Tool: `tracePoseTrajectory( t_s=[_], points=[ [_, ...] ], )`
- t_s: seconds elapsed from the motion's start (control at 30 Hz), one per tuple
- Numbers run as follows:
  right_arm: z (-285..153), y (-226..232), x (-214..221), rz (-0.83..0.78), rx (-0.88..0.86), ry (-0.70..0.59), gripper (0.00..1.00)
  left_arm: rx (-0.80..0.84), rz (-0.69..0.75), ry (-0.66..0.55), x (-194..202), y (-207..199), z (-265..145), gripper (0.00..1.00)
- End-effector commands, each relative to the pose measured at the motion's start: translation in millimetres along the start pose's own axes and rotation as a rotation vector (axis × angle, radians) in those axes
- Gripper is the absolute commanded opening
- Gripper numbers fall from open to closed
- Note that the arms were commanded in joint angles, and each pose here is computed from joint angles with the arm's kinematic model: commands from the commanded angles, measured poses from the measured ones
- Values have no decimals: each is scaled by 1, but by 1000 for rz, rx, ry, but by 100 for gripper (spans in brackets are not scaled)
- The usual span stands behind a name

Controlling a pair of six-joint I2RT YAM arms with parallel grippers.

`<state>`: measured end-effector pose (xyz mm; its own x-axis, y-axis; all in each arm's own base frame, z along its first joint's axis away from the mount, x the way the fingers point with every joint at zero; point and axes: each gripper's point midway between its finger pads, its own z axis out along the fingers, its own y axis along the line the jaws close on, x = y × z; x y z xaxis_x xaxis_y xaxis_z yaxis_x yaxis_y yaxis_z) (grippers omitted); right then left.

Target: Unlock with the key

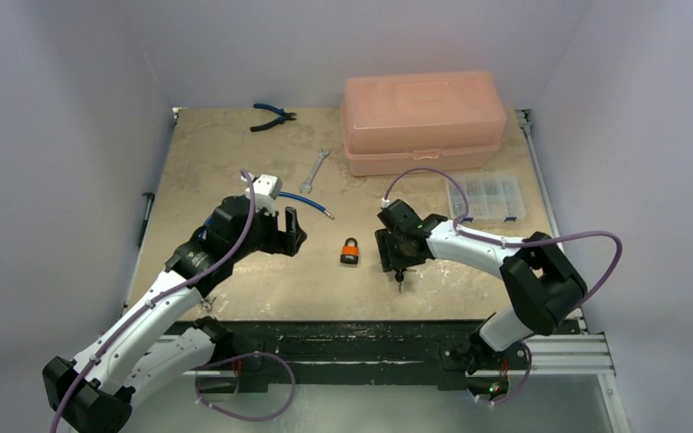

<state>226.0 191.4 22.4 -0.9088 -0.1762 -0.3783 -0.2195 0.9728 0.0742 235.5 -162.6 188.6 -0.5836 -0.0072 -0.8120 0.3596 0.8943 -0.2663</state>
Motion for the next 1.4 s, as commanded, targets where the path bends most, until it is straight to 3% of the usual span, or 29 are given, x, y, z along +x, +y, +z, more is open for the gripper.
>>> tracePoseTrajectory(
  t_s=[0.0,0.43,0.63,1.13,1.37],
  points=[
    [-4,2,-19,-13,29,-52,60,2,29,-24,-7,-1,-1,80],
    [2,-1,-20,-65,105,-40,60,2,30,-19,-7,-1,-1,80],
    [7,4,-6,-71,99,-2,54,-1,32,-18,-6,0,-1,80],
    [8,12,-1,-86,75,5,9,-3,34,-22,-7,0,-2,80],
    [-6,24,-8,-79,-3,-42,2,38,35,-20,-8,-8,-3,80]
  ],
)
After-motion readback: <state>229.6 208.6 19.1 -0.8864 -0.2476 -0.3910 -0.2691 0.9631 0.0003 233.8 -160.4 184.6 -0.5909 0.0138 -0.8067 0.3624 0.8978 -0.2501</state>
